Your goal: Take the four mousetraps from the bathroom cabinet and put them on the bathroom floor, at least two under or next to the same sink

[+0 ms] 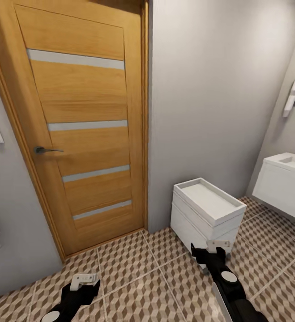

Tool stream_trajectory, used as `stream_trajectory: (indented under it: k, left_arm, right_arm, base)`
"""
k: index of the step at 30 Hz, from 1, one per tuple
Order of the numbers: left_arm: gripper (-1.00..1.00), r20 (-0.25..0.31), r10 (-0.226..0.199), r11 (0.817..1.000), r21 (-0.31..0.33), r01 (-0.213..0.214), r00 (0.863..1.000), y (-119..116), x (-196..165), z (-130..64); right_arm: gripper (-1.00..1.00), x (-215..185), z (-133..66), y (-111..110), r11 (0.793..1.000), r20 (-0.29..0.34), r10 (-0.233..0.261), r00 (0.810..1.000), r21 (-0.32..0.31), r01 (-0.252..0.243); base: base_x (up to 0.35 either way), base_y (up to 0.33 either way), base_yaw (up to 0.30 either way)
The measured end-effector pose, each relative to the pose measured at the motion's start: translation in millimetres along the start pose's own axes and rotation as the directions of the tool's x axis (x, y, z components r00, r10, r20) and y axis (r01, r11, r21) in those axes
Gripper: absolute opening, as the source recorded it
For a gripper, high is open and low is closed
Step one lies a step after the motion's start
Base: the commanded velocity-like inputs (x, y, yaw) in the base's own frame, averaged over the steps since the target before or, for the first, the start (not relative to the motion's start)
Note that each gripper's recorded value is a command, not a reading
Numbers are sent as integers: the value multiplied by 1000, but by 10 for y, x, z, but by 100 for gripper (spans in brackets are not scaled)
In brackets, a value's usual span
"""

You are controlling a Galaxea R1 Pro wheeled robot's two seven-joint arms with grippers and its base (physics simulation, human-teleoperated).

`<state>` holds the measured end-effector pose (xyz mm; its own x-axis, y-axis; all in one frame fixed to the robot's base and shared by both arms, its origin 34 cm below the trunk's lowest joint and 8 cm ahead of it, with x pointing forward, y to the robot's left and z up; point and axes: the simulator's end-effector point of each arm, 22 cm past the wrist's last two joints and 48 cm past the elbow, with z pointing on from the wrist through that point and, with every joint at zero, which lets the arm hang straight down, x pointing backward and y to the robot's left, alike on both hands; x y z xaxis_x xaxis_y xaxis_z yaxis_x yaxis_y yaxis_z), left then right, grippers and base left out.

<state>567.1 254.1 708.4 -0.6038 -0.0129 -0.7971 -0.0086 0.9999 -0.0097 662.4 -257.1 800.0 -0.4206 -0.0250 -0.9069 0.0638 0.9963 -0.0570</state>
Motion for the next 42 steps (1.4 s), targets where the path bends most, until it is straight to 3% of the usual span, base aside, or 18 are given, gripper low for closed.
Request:
stream_trajectory:
  k: [42]
  left_arm:
    - [100,0,1,1000,1,-1,1000,-2,1,0]
  right_arm:
    - [100,2,0,1,1000,-1,1,1000,0,-1]
  base:
    - [0,0,259]
